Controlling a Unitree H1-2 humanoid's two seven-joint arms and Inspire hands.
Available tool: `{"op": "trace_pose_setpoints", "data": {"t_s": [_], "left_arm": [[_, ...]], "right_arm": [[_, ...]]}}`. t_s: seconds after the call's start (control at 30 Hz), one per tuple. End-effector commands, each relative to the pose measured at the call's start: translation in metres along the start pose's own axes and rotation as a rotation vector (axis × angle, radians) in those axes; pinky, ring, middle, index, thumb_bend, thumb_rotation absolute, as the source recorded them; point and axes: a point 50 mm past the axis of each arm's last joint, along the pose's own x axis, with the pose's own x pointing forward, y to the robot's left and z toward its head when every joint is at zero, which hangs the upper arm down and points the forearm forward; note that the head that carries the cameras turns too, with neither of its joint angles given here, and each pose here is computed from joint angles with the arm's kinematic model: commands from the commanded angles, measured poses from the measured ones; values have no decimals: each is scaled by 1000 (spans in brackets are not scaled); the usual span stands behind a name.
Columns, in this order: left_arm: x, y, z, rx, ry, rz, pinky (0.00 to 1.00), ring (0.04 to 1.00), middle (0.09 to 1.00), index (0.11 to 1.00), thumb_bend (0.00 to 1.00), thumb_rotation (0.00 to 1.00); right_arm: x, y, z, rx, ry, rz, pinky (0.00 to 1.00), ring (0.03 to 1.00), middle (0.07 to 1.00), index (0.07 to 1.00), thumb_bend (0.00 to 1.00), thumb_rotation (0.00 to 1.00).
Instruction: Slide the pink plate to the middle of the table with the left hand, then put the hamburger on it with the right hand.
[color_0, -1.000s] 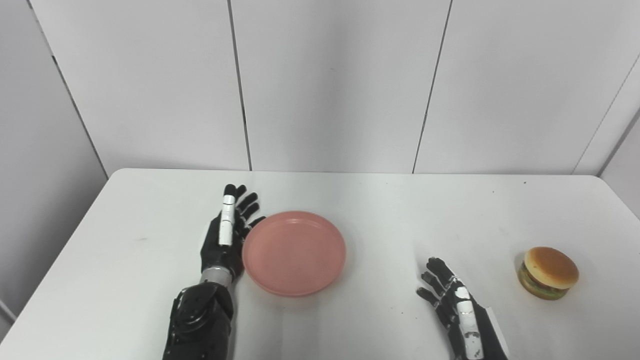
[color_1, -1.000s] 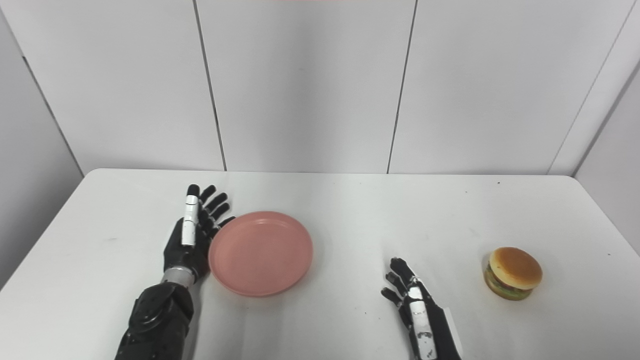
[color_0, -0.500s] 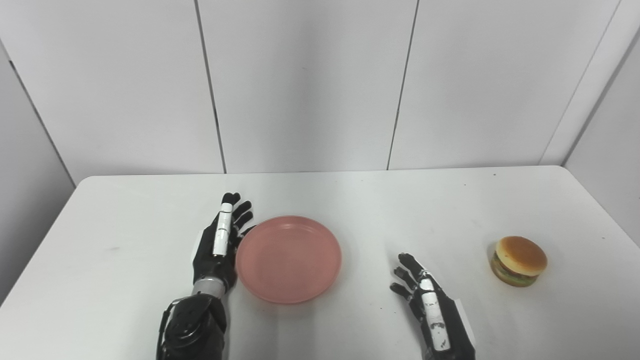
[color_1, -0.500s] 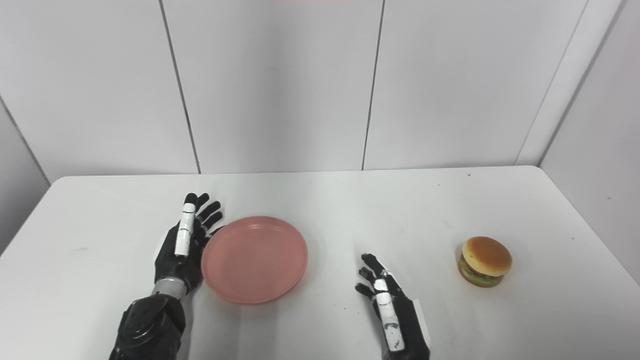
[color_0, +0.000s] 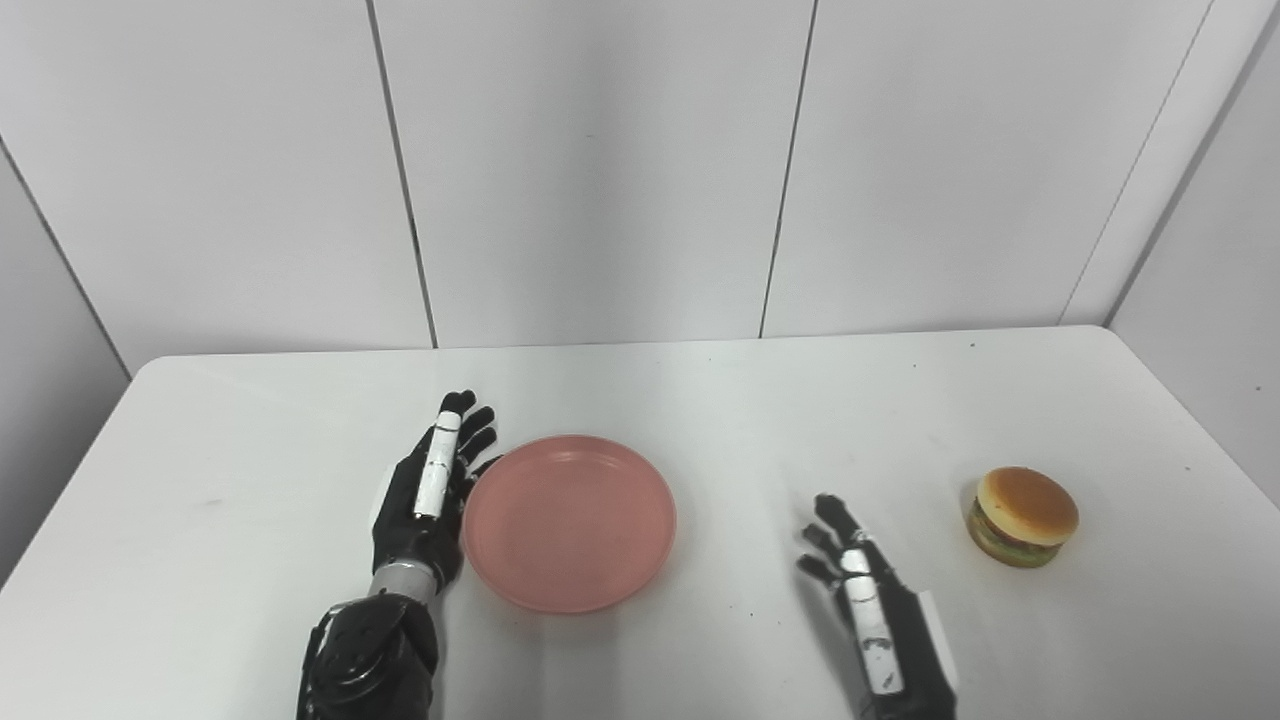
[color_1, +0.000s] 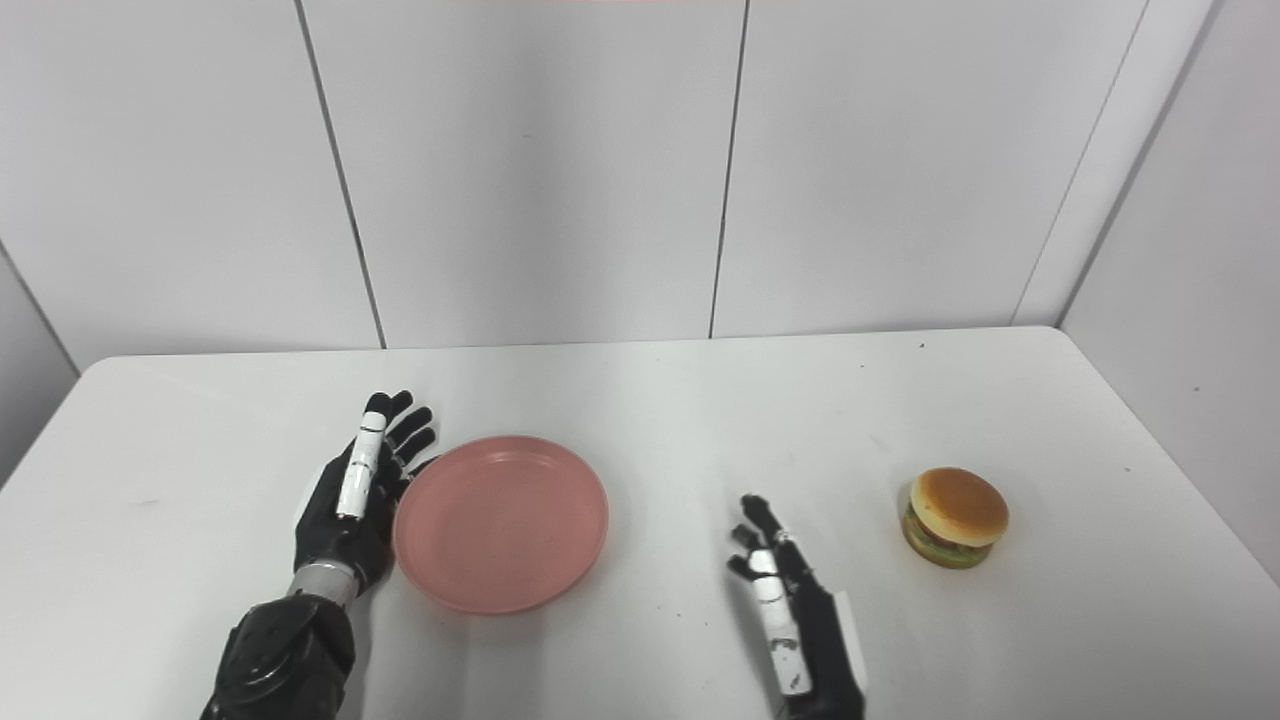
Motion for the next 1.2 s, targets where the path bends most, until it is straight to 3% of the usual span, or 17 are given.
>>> {"op": "trace_pose_setpoints", "data": {"t_s": [0.0,0.1,0.17,0.27,0.37,0.5,0.57,0.73,0.9,1.0,1.17], "left_arm": [[6,-8,8,-12,-24,-27,794,901,867,835,626,780],[7,-10,10,-10,-24,-26,795,896,867,839,631,784],[8,-14,8,-7,-25,-32,799,899,863,827,627,784],[7,-18,5,-10,-22,-35,800,903,860,819,635,772],[5,-20,2,-17,-17,-34,793,898,857,834,636,775],[1,-16,-1,-17,-13,-46,785,903,869,847,625,792],[0,-14,-4,-21,-8,-47,797,908,876,850,620,791],[-1,-12,-4,-33,-3,-38,810,906,886,873,592,780],[3,-13,-5,-27,0,-40,801,907,876,857,587,793],[5,-13,-6,-29,6,-45,807,909,881,864,587,794],[7,-13,-2,-19,-3,-46,779,901,866,858,604,797]], "right_arm": [[11,-15,25,-100,-169,-9,824,868,878,883,723,994],[25,-29,39,-145,-255,-35,787,820,817,860,720,1000],[38,-38,54,-124,-303,-65,736,742,725,807,782,1000],[52,-53,75,-134,-353,-73,654,655,647,758,766,1000],[69,-79,100,-272,-421,-107,577,597,616,715,747,1000],[90,-105,116,-378,-461,-197,587,604,623,644,751,1000],[98,-115,120,-478,-452,-228,592,611,633,644,772,1000],[118,-142,123,-811,-459,-253,628,655,673,669,706,1000],[137,-164,114,-1177,-476,-277,632,668,660,632,776,1000],[149,-175,97,-1311,-442,-273,783,659,652,637,780,1000],[150,-178,80,-1390,-292,-196,820,711,685,674,791,1000]]}}
